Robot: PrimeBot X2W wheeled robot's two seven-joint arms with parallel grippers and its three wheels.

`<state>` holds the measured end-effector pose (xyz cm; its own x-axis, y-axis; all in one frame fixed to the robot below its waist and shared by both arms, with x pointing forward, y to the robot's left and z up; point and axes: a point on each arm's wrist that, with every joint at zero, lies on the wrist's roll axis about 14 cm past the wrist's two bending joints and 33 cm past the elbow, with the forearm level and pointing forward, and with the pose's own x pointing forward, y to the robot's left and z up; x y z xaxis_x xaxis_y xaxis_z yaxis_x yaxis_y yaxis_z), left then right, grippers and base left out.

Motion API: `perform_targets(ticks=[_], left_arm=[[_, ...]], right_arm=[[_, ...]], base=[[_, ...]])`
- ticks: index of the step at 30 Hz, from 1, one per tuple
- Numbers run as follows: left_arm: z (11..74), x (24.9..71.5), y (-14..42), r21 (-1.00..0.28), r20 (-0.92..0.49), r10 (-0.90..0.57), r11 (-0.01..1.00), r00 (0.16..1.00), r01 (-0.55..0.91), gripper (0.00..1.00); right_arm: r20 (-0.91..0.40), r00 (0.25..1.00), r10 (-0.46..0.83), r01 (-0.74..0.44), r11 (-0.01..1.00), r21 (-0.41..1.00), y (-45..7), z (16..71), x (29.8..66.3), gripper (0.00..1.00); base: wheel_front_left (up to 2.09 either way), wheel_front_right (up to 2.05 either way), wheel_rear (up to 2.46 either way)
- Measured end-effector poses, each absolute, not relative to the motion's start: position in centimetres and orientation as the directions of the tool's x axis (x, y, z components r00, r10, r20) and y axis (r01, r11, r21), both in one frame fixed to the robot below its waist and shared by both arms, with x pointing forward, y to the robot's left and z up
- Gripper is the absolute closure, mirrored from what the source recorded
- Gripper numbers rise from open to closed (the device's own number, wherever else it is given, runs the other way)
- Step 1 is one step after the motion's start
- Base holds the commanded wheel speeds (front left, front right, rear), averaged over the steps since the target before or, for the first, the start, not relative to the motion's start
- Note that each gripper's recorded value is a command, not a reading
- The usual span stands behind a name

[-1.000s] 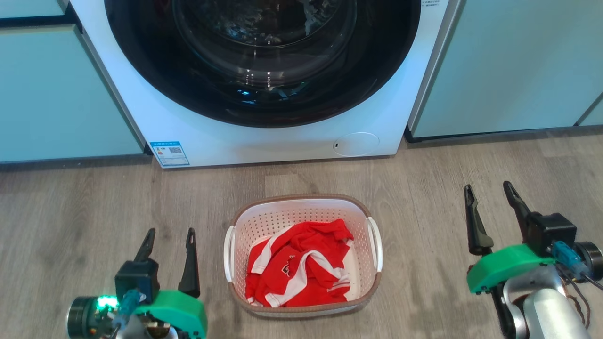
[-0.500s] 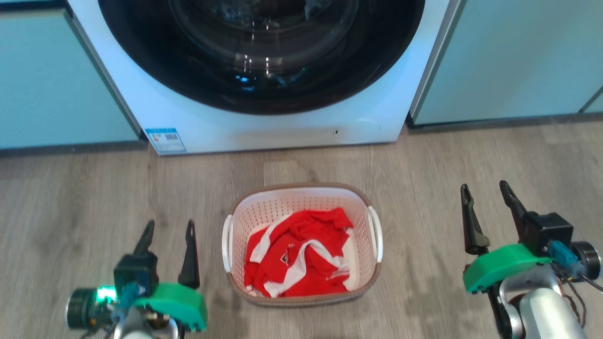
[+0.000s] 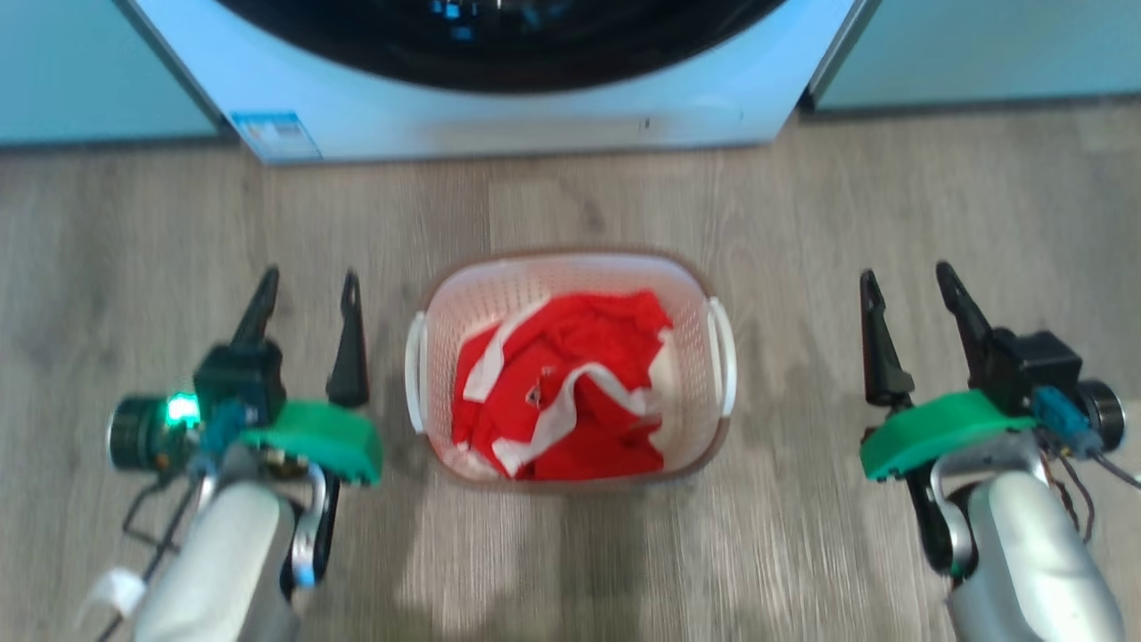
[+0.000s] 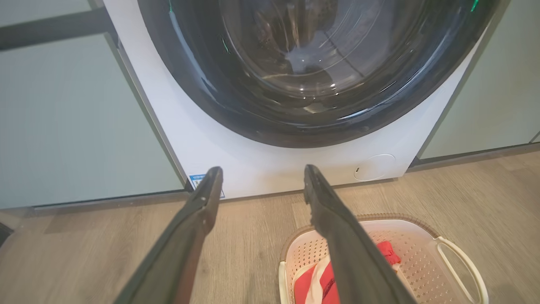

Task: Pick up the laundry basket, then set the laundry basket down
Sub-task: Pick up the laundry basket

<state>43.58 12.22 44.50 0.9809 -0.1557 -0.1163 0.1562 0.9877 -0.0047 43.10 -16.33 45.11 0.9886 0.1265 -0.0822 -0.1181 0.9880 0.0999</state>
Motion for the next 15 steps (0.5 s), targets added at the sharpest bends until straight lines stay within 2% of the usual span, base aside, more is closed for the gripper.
perform_targets(ticks=[7, 15], left_arm=[[39.0, 47.0, 11.5, -0.069, -0.233, -0.184, 0.983, 0.955, 0.172, 0.0], [31.4, 48.6, 10.5, -0.128, -0.409, -0.232, 0.972, 0.882, 0.197, 0.0]], right_arm=[[-0.165, 0.973, 0.165, -0.146, 0.982, 0.119, -14.9, 40.7, 46.0, 0.0], [-0.277, 0.94, 0.199, -0.166, 0.977, 0.137, -13.7, 35.2, 47.9, 0.0]], base=[[0.0, 0.0, 0.0], [0.0, 0.0, 0.0]])
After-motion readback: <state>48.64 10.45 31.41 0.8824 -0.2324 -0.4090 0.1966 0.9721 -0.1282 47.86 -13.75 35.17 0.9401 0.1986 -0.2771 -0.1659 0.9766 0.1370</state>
